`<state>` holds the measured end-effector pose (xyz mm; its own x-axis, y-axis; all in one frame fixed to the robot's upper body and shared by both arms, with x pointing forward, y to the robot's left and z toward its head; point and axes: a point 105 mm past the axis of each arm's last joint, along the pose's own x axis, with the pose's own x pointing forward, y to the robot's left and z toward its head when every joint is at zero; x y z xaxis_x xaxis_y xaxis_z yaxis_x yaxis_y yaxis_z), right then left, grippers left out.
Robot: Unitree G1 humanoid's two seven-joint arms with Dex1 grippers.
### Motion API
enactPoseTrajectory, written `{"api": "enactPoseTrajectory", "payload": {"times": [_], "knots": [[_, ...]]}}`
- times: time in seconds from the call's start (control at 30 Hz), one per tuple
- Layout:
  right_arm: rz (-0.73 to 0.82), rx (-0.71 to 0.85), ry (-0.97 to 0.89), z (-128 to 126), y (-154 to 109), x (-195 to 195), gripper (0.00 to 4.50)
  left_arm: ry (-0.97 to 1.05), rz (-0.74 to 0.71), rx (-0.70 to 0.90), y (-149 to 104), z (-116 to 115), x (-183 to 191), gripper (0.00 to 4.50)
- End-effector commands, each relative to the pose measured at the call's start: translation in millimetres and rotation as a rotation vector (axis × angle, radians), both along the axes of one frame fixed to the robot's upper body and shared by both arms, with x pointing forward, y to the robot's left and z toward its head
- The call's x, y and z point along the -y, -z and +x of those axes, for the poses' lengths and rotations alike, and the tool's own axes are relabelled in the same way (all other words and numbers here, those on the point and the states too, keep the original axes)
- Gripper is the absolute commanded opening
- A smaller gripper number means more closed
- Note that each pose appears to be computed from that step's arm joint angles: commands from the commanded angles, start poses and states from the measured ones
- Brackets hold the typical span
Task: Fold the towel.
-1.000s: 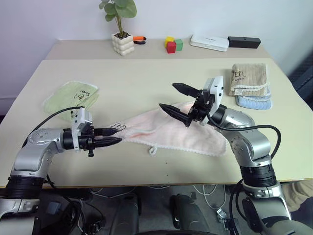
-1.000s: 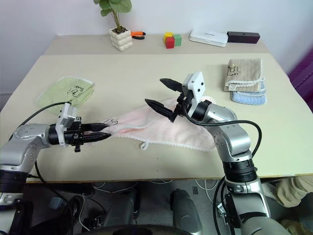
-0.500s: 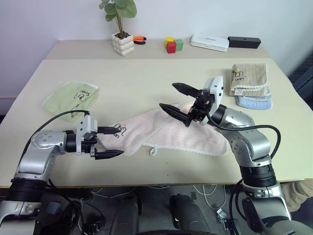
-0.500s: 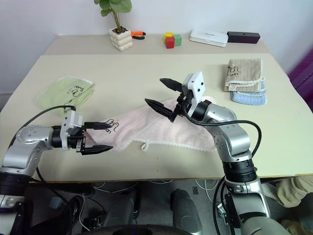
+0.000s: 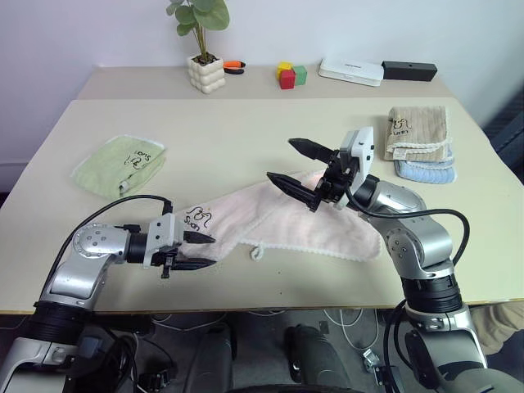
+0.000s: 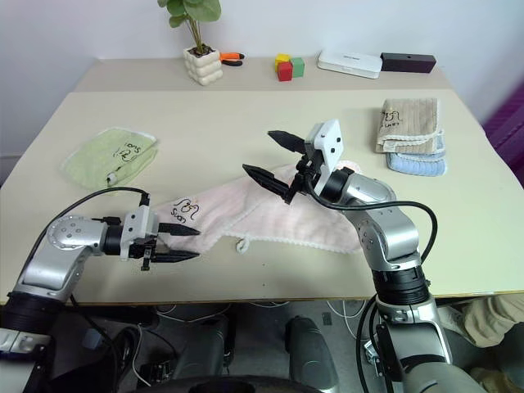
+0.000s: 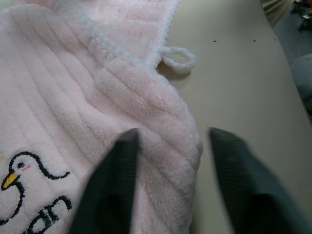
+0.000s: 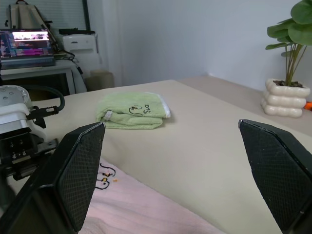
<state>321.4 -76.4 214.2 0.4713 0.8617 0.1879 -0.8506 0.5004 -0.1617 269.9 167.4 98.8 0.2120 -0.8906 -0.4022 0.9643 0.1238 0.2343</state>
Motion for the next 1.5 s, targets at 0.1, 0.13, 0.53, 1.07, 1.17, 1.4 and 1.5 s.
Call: {"api": "enactPoseTrajectory", "payload": {"times": [0.1, 0.13, 0.53, 1.07, 1.17, 1.4, 1.5], "knots": [[0.023, 0.048, -0.002, -1.5, -12.9, 1.1, 4.50, -0.006, -0.023, 0.006, -5.1, 1.9, 1.7, 0.04], [0.023, 0.049, -0.002, -1.4, -13.1, 1.0, 4.50, -0.007, -0.022, 0.008, -5.7, 2.4, 0.9, 0.04], [0.033, 0.052, -0.016, -3.1, -14.0, -4.7, 4.50, -0.127, -0.289, -0.040, -53.0, 18.2, -14.9, 0.04], [0.035, 0.057, -0.012, -2.9, -13.8, -5.1, 4.50, -0.330, -0.350, -0.076, -51.8, 46.4, -46.0, 0.04], [0.035, 0.057, -0.010, -3.0, -13.6, -4.9, 4.50, -0.375, -0.252, -0.046, -32.1, 52.2, -55.6, 0.88], [0.038, 0.060, -0.014, -3.0, -14.8, -5.7, 4.50, -0.313, -0.232, -0.017, -27.2, 49.2, -44.6, 3.75], [0.039, 0.062, -0.014, -2.9, -14.8, -5.9, 4.50, -0.243, -0.251, -0.034, -31.6, 37.1, -40.4, 3.75]]}}
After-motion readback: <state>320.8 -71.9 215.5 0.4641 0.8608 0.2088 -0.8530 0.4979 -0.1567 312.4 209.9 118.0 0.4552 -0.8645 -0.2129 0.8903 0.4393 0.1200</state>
